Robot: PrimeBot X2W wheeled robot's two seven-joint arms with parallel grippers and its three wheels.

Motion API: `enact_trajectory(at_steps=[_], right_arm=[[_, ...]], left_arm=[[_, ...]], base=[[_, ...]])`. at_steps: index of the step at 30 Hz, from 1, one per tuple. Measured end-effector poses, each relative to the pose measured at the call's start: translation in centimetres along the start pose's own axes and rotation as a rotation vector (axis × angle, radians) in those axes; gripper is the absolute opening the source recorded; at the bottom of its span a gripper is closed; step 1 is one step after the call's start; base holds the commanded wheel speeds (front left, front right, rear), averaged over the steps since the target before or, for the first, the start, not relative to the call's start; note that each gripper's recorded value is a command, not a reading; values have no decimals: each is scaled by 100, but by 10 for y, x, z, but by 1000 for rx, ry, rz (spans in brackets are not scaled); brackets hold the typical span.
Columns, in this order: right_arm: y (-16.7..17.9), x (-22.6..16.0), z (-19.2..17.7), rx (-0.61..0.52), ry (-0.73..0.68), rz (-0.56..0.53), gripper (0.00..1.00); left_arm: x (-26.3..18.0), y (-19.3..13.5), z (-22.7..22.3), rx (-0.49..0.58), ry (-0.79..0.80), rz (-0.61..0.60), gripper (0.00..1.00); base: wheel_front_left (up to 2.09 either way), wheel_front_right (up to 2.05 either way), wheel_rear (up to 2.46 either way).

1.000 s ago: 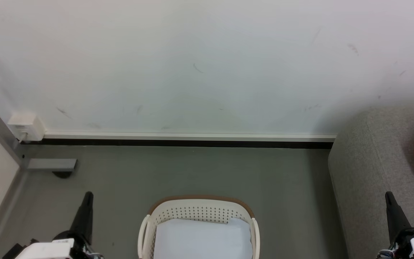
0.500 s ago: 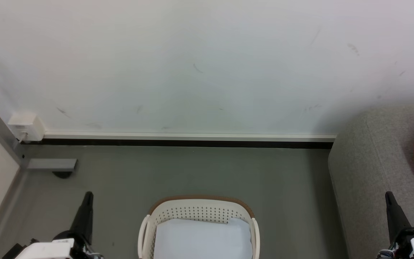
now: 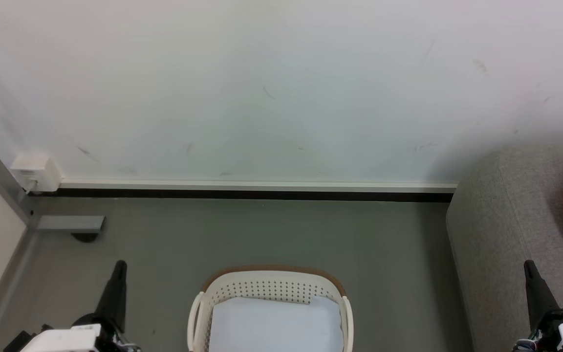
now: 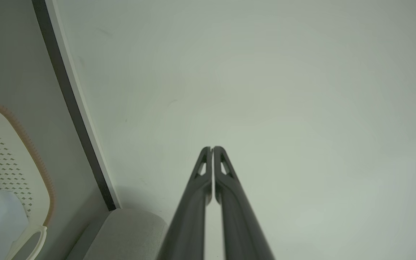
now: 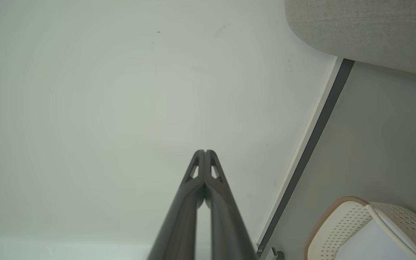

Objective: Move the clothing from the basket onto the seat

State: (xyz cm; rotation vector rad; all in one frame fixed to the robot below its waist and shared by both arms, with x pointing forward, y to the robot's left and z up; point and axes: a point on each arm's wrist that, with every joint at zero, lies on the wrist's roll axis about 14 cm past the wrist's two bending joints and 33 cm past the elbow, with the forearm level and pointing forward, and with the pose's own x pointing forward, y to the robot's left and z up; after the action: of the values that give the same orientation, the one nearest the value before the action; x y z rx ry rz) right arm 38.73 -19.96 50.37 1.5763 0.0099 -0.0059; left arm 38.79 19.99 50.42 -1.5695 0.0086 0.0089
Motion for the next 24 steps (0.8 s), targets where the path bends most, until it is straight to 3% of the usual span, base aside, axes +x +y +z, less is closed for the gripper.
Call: enact_trajectory(at_steps=[24], right_arm=[[0, 0, 0, 1, -1, 0, 0]], left_arm=[[0, 0, 0, 0, 0, 0, 0]], base=[[0, 0, 0]])
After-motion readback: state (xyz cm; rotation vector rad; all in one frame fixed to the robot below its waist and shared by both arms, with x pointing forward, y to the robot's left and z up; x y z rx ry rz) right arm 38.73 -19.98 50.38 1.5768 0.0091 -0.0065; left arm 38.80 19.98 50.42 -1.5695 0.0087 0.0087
